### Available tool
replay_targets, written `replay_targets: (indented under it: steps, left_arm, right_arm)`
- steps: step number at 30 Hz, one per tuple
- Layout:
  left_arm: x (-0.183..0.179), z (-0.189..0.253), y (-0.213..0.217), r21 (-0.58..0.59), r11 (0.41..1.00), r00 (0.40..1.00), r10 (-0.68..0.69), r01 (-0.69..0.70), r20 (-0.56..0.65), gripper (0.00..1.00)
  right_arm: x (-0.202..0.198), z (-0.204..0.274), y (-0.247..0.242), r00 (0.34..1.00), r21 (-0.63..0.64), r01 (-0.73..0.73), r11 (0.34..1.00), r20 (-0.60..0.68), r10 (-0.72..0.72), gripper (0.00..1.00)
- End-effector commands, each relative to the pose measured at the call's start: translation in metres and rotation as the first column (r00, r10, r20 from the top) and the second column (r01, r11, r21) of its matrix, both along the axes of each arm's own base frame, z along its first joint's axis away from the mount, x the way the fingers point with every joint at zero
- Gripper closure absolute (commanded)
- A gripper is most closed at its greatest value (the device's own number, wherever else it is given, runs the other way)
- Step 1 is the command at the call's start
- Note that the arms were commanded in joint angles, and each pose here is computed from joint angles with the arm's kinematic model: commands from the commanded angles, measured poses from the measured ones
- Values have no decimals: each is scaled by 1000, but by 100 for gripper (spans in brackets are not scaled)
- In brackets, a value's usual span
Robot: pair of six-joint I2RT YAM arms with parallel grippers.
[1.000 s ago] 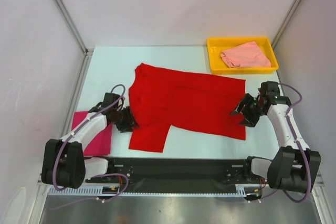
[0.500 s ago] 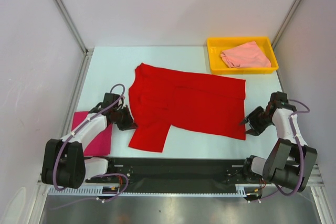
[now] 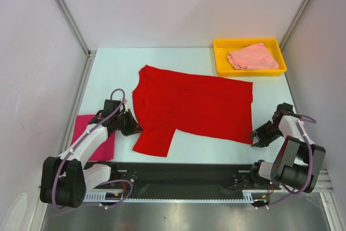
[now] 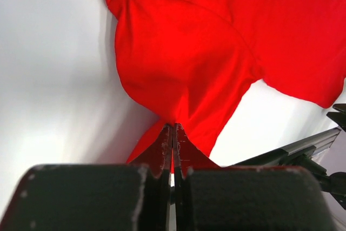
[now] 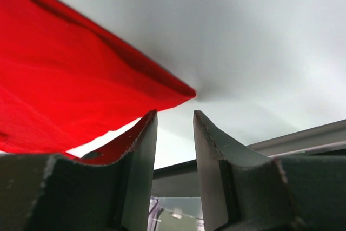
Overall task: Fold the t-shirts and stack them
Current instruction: Fold the tshirt
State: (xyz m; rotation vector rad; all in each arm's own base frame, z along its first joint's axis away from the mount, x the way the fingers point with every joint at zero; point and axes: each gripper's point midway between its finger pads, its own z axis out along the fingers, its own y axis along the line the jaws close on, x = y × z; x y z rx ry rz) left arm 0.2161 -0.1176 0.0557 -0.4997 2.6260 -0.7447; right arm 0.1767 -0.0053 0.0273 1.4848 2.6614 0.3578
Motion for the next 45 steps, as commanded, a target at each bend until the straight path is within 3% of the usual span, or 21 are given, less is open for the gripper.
replay_targets:
  steps: [1, 12, 17, 26, 36, 40, 45]
  left_arm:
    - [4, 10, -2, -27, 1000, 1000, 14, -13, 28, 100]
    - [1, 11, -1, -31, 999, 999, 38, -37, 32, 100]
    - [0, 17, 0, -34, 999, 997, 39, -37, 66, 100]
    - [16, 46, -2, -67, 995, 986, 79, -70, 149, 100]
    - [81, 99, -18, -89, 996, 961, 41, -17, 273, 100]
    - [128, 131, -22, -63, 998, 938, 21, 1, 346, 100]
    - [178, 133, -35, -69, 996, 944, -27, 53, 330, 100]
  right_arm:
    - [-1, -4, -8, 999, -48, 37, 998, -1, -37, 61]
    - [3, -27, -10, 998, -40, 32, 999, -52, -34, 64]
    - [2, -22, -4, 999, -41, -2, 999, -52, 0, 99]
    - [22, 2, 9, 996, -47, -79, 996, 35, 81, 100]
    - [68, 27, 0, 980, -68, -151, 986, 117, 158, 100]
    - [83, 30, -4, 976, -76, -169, 983, 128, 178, 100]
    - [101, 31, -3, 964, -51, -226, 973, 132, 231, 100]
